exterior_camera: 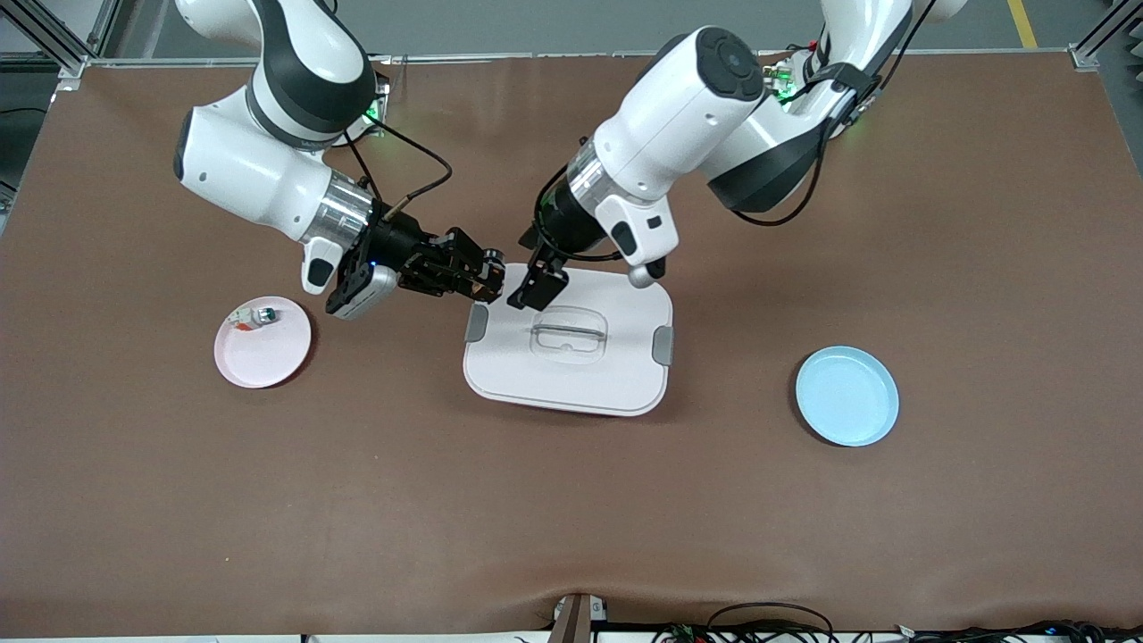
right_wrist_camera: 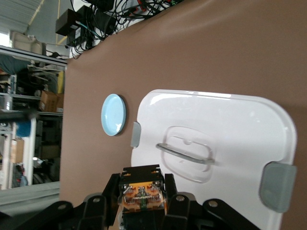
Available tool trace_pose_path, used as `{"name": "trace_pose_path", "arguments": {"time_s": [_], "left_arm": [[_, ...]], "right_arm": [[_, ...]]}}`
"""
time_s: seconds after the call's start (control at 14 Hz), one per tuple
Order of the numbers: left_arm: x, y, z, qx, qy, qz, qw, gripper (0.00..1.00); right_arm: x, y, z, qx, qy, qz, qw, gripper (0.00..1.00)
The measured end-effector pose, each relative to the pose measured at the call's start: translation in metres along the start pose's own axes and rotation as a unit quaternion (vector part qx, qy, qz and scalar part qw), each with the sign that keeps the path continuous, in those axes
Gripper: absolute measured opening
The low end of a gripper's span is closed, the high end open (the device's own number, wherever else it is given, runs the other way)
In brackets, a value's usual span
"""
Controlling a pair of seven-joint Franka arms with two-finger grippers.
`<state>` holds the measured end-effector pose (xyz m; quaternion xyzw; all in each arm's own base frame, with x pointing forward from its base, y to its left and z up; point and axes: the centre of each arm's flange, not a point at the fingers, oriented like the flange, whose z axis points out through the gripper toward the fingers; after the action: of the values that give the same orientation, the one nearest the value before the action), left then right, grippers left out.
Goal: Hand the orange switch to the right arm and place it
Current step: 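Carry the switch to the white plate while the left gripper withdraws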
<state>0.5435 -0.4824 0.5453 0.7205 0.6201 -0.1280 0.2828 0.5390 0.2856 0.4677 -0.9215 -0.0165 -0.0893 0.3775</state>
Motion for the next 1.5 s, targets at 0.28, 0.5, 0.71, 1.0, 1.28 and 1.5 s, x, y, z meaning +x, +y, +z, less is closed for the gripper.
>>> {"name": "trace_pose_path", "arguments": {"time_s": [0.28, 0.5, 0.71, 1.0, 1.28, 1.5], "left_arm": [[0.037, 0.014, -0.003, 0.017, 0.026, -0.012, 0.999, 1.0], [0.071, 0.017, 0.0, 0.064, 0.058, 0.001, 0.996, 1.0], [0.113, 0.02, -0.001, 0.1, 0.08, 0.04, 0.991, 1.0], [0.165, 0.016, -0.022, 0.12, 0.101, 0.126, 0.98, 1.0], [0.24, 0.02, -0.08, 0.179, 0.107, 0.257, 0.944, 1.0], [0.298, 0.025, -0.122, 0.212, 0.096, 0.408, 0.883, 1.0]], "right_arm": [[0.006, 0.032, -0.013, -0.076, -0.053, -0.072, 0.993, 0.41], [0.012, 0.077, -0.036, -0.111, -0.111, -0.148, 0.977, 0.41], [0.015, 0.123, -0.054, -0.156, -0.148, -0.236, 0.948, 0.41], [0.019, 0.176, -0.079, -0.206, -0.203, -0.356, 0.889, 0.41], [0.018, 0.24, -0.114, -0.19, -0.229, -0.457, 0.838, 0.41], [0.006, 0.292, -0.123, -0.182, -0.244, -0.513, 0.802, 0.41]]}}
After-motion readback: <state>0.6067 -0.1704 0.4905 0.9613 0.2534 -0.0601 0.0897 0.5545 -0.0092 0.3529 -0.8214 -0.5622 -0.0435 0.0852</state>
